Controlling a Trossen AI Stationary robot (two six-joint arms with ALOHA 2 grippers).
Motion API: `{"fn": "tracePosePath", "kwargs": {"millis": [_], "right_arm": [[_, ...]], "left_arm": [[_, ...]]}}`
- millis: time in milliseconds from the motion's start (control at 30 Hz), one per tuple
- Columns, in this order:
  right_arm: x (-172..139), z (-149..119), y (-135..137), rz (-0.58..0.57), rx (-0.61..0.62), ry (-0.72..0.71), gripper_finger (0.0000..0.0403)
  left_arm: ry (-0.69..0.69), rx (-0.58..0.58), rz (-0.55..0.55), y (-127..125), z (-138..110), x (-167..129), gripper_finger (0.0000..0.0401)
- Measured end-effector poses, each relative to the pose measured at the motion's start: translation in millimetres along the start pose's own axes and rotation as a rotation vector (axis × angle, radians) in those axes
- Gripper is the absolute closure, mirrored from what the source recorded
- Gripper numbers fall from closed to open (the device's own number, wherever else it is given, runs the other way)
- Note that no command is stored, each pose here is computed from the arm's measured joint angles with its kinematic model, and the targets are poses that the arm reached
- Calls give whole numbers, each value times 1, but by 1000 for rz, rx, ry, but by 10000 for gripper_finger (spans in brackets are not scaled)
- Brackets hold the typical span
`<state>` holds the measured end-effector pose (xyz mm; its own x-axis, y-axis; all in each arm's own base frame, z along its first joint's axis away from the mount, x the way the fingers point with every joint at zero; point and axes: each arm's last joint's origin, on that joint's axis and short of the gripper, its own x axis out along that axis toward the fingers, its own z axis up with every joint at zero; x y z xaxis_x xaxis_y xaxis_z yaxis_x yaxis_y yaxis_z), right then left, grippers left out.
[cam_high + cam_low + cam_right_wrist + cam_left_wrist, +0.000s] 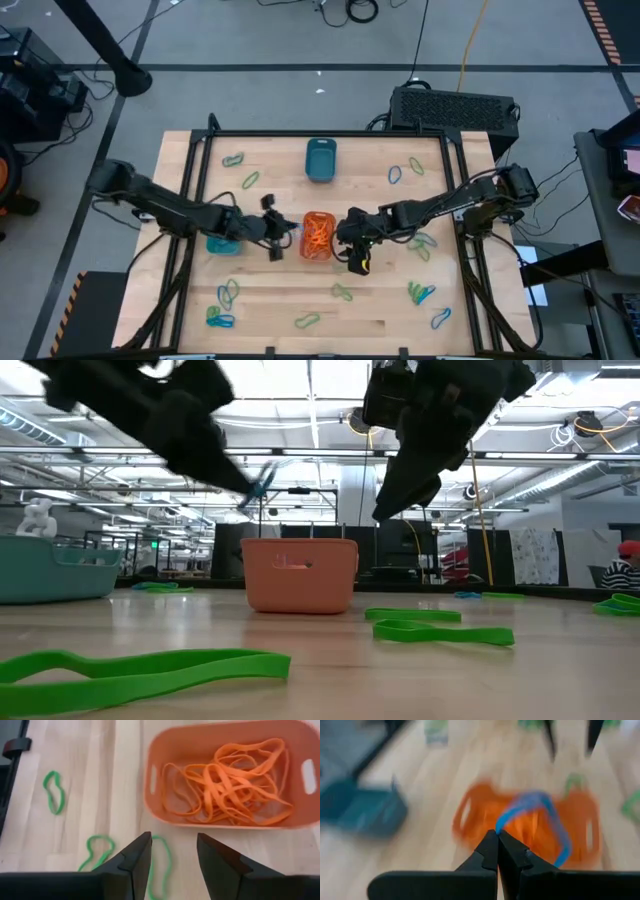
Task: Sort rubber bands into baskets
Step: Put the blue rubber band into the green bin
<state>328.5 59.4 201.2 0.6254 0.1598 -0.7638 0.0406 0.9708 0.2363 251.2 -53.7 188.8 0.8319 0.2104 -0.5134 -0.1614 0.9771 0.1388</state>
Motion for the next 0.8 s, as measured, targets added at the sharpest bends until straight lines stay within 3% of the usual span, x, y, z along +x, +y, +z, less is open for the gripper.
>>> {"fn": "tracePosePath", "kwargs": {"millis": [300, 467, 633, 800], "right_arm": [[3, -4, 14, 6, -59, -10, 252], [3, -4, 16, 9, -70, -12, 252], [3, -4, 16, 10, -70, -12, 252], [3, -4, 16, 11, -66, -14, 252]], "left_arm": [[482, -327, 57, 17, -39, -67, 400], [676, -488, 218, 28, -57, -87, 400], [855, -529, 356, 34, -70, -97, 400], [877, -515, 370, 32, -71, -92, 398]]}}
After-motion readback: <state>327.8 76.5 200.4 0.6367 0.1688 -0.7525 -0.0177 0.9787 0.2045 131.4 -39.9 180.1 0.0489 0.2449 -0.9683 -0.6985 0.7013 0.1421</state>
